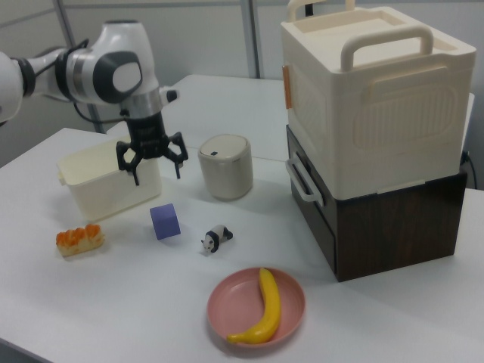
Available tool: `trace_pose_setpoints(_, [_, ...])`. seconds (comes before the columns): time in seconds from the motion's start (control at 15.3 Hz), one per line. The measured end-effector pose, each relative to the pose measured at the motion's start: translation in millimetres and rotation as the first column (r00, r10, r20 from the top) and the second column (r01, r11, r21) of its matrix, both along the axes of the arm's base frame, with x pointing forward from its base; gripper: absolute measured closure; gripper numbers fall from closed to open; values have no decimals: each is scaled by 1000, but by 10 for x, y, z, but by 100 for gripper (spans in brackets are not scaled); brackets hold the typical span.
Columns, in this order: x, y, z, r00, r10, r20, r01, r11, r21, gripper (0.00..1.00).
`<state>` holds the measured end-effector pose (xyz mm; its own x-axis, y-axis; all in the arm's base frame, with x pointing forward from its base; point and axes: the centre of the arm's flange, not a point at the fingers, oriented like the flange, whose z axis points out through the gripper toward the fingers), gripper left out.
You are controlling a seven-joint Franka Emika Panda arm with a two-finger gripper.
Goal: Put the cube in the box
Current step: 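Move the gripper over the purple cube and lower it, then close the gripper on the purple cube and lift it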
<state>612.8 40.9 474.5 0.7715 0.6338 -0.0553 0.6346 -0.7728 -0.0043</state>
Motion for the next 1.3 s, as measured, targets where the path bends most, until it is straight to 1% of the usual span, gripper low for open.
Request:
trace_pose_setpoints(0.26, [70,244,-432,999,41,-25,-41,999,-5,0])
trace_pose_setpoints(0.46, [118,339,-737,996,67,-56,-69,997,-28,0])
trace_pose_setpoints(0.91, [202,415,-1081,994,86,-62,-88,995,-43,0])
trace_pose_setpoints(1.17, [234,513,-1313,995,76,-64,-82,992,-95,0])
trace_pose_setpoints(1.3, [248,591,-1425,995,78,-60,-85,990,-111,2])
